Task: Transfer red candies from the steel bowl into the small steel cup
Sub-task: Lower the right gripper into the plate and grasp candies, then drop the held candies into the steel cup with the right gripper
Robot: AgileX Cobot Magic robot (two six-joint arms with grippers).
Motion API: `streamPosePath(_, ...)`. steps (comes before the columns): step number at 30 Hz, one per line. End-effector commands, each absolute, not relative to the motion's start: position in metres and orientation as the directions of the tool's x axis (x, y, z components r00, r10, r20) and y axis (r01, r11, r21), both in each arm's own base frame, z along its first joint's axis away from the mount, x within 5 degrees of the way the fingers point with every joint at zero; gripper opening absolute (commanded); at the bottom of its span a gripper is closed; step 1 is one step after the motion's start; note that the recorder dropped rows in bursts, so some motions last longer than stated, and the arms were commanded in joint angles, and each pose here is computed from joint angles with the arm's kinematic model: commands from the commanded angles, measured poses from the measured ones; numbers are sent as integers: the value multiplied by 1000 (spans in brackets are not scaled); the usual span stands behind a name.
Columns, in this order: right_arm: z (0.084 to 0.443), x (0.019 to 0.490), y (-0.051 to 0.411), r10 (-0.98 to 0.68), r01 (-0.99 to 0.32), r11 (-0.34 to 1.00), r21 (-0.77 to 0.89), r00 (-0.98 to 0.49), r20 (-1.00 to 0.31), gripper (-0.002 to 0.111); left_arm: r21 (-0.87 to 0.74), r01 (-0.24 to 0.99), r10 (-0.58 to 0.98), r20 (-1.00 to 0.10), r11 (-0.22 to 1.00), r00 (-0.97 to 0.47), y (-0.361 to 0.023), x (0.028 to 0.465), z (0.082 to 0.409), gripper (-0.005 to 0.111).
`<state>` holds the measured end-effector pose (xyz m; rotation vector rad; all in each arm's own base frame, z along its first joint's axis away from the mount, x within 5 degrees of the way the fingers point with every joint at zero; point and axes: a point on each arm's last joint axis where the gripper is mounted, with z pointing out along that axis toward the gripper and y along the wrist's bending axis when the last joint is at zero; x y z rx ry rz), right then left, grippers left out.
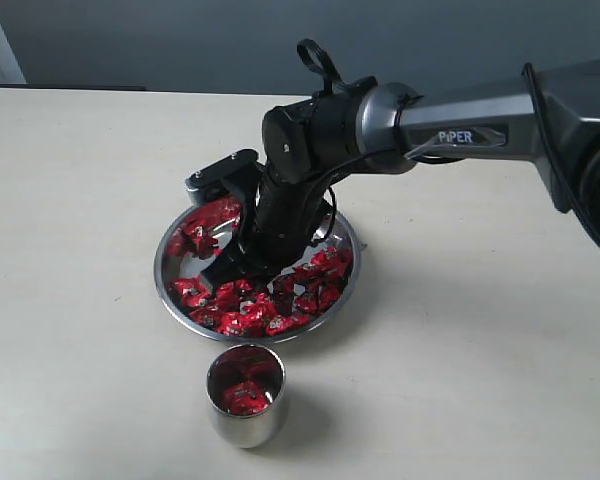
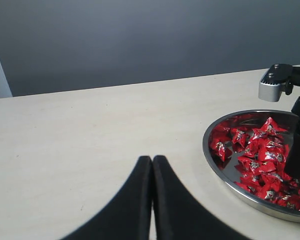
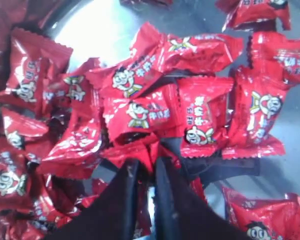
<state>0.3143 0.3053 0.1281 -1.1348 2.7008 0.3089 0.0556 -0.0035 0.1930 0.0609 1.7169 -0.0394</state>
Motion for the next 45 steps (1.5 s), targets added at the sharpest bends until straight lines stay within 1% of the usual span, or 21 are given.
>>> streamPosePath(1, 131, 317, 305, -681, -725, 680, 108, -680, -273, -1, 3, 64, 13, -990, 998, -143, -4, 55, 192, 0)
streamPosePath(4, 135, 318, 305, -676, -725, 681, 105, -677, -292, -1, 3, 64, 13, -990, 998, -143, -4, 55, 192, 0)
streamPosePath(9, 164, 320, 306, -647, -728, 679, 92, -653, -393, -1, 3, 64, 13, -990, 998, -143, -4, 55, 192, 0)
streamPosePath(13, 193, 317, 303, -632, -733, 674, 88, -634, -446, -1, 3, 64, 13, -990, 998, -143, -4, 55, 192, 0)
streamPosePath(16, 214, 309, 297, -640, -740, 666, 93, -632, -437, -1, 3, 64, 13, -990, 998, -143, -4, 55, 192, 0)
streamPosePath(19, 234, 297, 288, -665, -748, 656, 106, -638, -388, -1, 3, 64, 13, -990, 998, -143, -4, 55, 192, 0)
streamPosePath(22, 249, 275, 280, -689, -762, 635, 126, -633, -354, -1, 3, 64, 13, -990, 998, -143, -4, 55, 192, 0)
streamPosePath(25, 259, 249, 273, -706, -783, 607, 136, -610, -360, -1, 3, 64, 13, -990, 998, -143, -4, 55, 192, 0)
streamPosePath(29, 262, 219, 268, -732, -808, 571, 147, -582, -353, -1, 3, 64, 13, -990, 998, -143, -4, 55, 192, 0)
streamPosePath(35, 250, 194, 272, -767, -829, 523, 198, -559, -316, -1, 3, 64, 13, -990, 998, -143, -4, 55, 192, 0)
streamPosePath(43, 234, 191, 281, -789, -840, 496, 219, -542, -289, -1, 3, 64, 13, -990, 998, -143, -4, 55, 192, 0)
streamPosePath(45, 228, 191, 281, -813, -851, 477, 220, -523, -257, 3, 3, 64, 13, -990, 998, -143, -4, 55, 192, 0)
